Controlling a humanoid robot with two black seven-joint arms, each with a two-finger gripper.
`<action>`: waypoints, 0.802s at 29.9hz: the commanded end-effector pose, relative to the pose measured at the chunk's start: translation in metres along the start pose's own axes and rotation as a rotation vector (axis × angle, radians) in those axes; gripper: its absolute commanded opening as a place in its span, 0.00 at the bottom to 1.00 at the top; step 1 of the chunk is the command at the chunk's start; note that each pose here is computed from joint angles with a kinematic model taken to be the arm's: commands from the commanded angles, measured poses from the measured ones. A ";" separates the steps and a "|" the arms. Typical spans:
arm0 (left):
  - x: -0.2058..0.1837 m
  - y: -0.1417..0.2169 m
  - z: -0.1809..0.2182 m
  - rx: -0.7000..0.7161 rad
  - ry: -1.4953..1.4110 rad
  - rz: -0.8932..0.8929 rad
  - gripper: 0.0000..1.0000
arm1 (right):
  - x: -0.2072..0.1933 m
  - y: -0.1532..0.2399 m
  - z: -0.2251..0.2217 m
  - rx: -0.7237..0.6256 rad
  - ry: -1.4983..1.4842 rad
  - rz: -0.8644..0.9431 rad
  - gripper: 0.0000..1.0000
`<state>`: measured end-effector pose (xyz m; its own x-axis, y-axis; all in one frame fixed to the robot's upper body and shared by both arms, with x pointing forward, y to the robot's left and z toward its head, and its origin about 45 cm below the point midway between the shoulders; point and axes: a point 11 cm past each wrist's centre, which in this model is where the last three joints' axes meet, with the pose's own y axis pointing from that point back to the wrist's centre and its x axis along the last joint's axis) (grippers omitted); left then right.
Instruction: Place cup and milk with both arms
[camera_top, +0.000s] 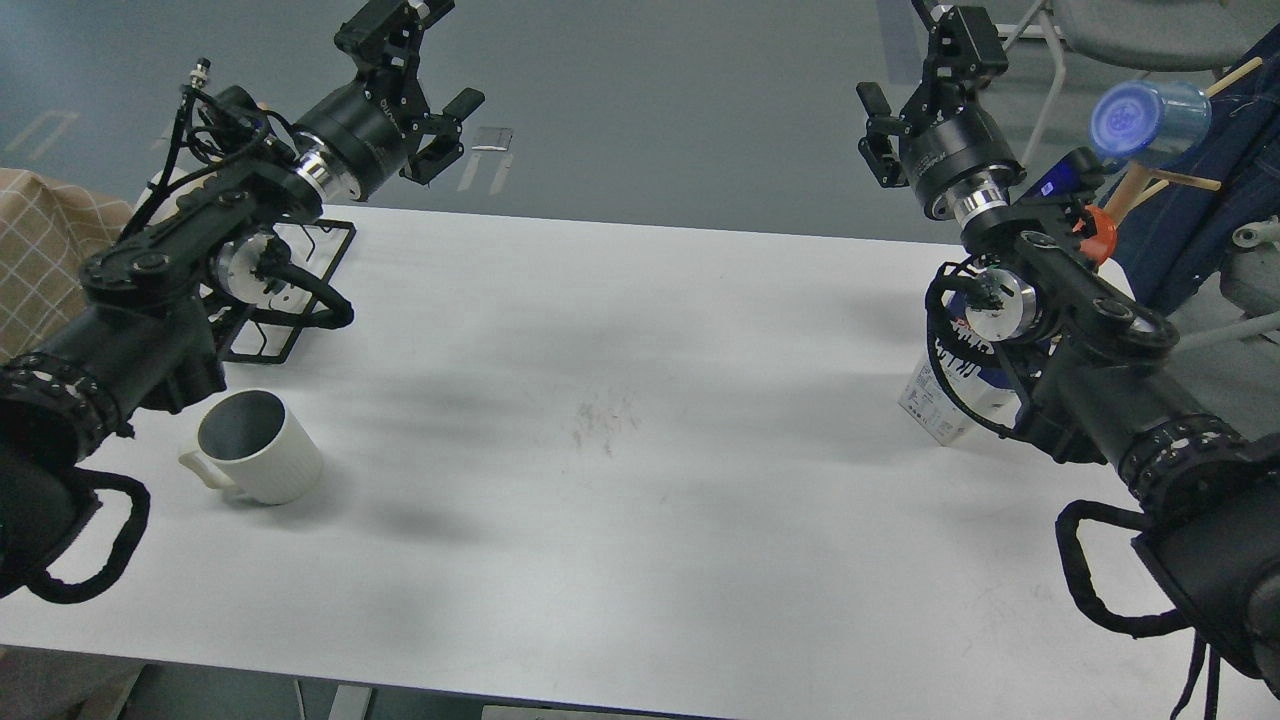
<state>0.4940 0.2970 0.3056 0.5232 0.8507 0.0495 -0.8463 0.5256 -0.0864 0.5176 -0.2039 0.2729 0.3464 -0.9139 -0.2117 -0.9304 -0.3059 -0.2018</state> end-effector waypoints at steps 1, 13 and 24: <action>0.004 0.018 0.023 0.036 -0.182 -0.087 0.99 | 0.000 0.000 0.000 -0.001 0.000 -0.001 1.00; 0.004 0.131 0.053 0.314 -0.885 -0.419 0.99 | -0.002 0.000 0.001 0.001 -0.003 -0.006 1.00; 0.032 0.219 -0.026 0.773 -1.195 -0.660 0.99 | -0.002 0.000 0.001 0.001 -0.004 -0.007 1.00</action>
<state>0.3389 0.4269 0.2803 0.7165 -0.1405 0.6833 -0.5874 0.4069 0.6996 0.5164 -0.2014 0.2725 0.3542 -0.9104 -0.2139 -0.9275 -0.3128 -0.2045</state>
